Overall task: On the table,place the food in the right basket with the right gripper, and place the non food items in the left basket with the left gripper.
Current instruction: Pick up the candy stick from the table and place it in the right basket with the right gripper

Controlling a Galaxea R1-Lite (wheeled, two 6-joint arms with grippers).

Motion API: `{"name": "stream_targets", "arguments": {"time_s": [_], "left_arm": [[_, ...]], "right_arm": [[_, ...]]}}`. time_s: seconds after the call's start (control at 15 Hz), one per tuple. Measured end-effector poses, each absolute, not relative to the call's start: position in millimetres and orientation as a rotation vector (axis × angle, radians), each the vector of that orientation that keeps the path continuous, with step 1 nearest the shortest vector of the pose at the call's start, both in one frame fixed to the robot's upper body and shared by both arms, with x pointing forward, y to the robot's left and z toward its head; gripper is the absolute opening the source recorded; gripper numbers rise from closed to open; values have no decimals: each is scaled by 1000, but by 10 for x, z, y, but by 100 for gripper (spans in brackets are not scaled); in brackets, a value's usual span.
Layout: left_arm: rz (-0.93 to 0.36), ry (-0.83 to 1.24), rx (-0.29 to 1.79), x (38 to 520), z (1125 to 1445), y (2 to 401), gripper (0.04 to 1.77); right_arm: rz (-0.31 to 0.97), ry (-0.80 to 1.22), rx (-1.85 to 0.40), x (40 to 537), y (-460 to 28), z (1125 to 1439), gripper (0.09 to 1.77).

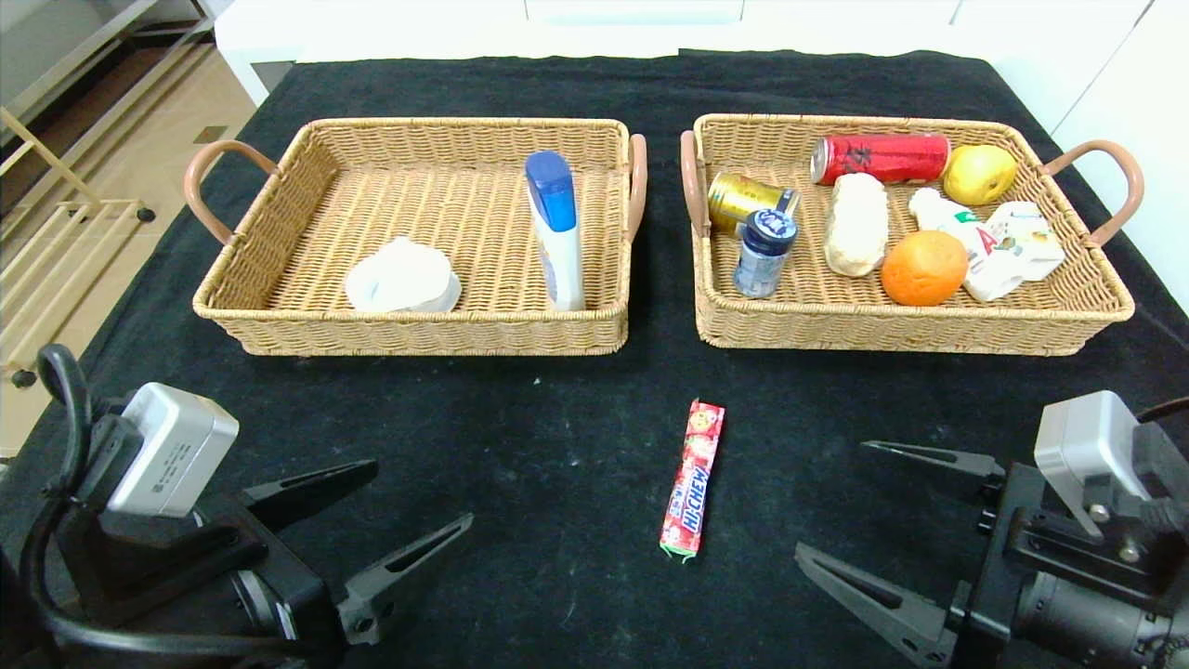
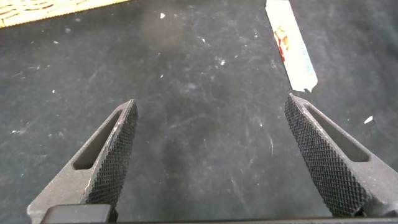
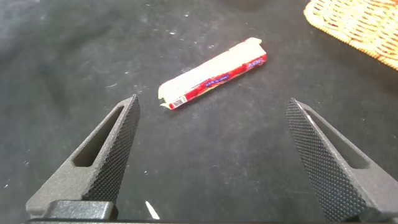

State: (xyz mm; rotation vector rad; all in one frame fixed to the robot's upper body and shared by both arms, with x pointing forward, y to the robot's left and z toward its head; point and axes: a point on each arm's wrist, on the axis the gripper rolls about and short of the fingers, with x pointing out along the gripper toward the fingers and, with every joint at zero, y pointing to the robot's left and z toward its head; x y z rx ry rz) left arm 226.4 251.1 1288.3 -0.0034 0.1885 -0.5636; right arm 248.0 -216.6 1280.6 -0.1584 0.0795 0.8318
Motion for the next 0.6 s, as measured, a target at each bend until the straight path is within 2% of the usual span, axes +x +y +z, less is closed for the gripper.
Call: {"name": "stream_targets", "arguments": {"time_s": [0.13,0.4,0.6], "left_arm": [[-582,188,-6,2247,12883,2519,171],[-588,194,-5,2242,12860,2521,171],[-595,207,-3,2247,12833,2505,171]], "right_arm": [[742,100,-148,2526,-2135,12832,171],[657,252,-116,2523,-1933,12908,171],[560,349,-69,2515,-1755,13141,171]]}}
